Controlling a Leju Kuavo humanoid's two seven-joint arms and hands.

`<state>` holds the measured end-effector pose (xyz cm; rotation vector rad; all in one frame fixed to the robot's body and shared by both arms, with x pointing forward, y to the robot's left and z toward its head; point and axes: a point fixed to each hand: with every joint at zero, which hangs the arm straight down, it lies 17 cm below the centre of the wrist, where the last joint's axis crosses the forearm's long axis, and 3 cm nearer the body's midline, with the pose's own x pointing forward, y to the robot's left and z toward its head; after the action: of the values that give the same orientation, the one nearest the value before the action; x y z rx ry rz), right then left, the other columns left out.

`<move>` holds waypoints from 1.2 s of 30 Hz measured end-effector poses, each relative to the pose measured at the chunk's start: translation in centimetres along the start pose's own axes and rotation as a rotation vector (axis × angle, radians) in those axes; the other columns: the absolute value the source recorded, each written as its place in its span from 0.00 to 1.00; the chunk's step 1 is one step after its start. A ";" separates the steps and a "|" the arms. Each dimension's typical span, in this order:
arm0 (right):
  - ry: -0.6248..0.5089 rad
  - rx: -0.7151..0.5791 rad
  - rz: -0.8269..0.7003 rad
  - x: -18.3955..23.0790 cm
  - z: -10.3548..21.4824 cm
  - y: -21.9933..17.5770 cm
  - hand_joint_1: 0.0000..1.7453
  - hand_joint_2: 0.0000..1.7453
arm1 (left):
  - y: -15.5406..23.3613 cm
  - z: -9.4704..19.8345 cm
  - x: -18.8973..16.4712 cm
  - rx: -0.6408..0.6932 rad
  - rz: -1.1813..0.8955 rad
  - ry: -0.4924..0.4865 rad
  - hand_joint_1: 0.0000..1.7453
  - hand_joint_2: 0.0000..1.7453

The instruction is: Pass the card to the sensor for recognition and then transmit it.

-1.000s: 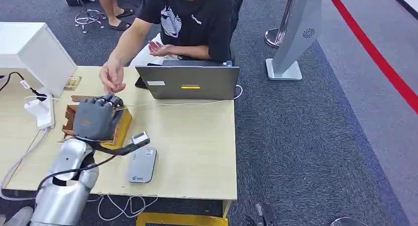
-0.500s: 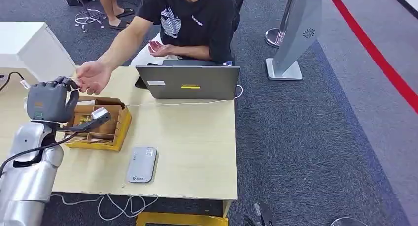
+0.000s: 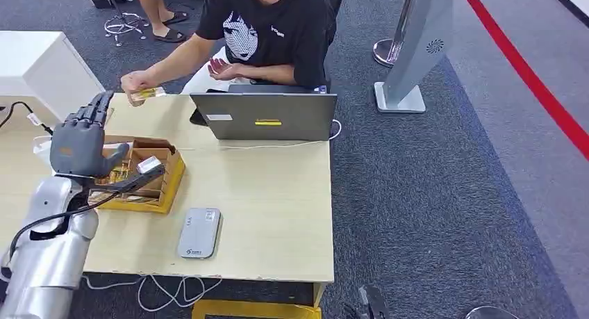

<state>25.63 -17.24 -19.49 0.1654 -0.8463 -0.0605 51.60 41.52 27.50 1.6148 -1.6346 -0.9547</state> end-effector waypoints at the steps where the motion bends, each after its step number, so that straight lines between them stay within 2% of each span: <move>1: 0.000 -0.003 -0.004 0.0 0.0 -0.1 0.00 1.00 | -0.1 0.4 0.9 0.000 0.017 -0.016 0.00 1.00; 3: -0.003 -0.008 -0.010 0.0 0.0 -0.2 0.00 1.00 | -0.4 1.6 3.1 -0.011 0.014 -0.062 0.00 1.00; 7: -0.010 -0.022 -0.023 0.1 0.0 -0.6 0.00 1.00 | -2.7 5.3 9.8 -0.071 -0.032 -0.194 0.00 1.00; 9: -0.013 -0.028 -0.027 0.2 0.0 -0.8 0.00 1.00 | -3.7 7.1 12.1 -0.097 -0.019 -0.227 0.00 1.00; 12: -0.013 -0.034 -0.032 0.2 0.0 -1.0 0.00 1.00 | -4.6 8.8 14.4 -0.119 0.000 -0.267 0.00 1.00; 16: -0.013 -0.041 -0.039 0.1 0.0 -1.2 0.00 1.00 | -5.1 9.6 15.6 -0.140 -0.006 -0.303 0.00 1.00; 20: -0.014 -0.046 -0.043 0.1 0.1 -1.4 0.00 1.00 | -6.4 11.6 15.4 -0.174 -0.084 -0.324 0.00 1.00; 25: -0.013 -0.048 -0.038 -0.1 0.2 -1.5 0.00 1.00 | -7.5 13.5 12.6 -0.195 -0.104 -0.295 0.00 1.00; 31: -0.012 -0.051 -0.037 -0.1 0.2 -1.6 0.00 1.00 | -8.0 13.7 9.9 -0.216 -0.116 -0.254 0.00 1.00; 36: -0.011 -0.048 -0.032 -0.2 0.2 -1.6 0.00 1.00 | -8.4 13.5 5.8 -0.232 -0.157 -0.195 0.00 1.00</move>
<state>25.39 -18.82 -19.76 0.1333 -0.8523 -0.1118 44.38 36.72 12.97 1.5462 -1.4728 -1.3664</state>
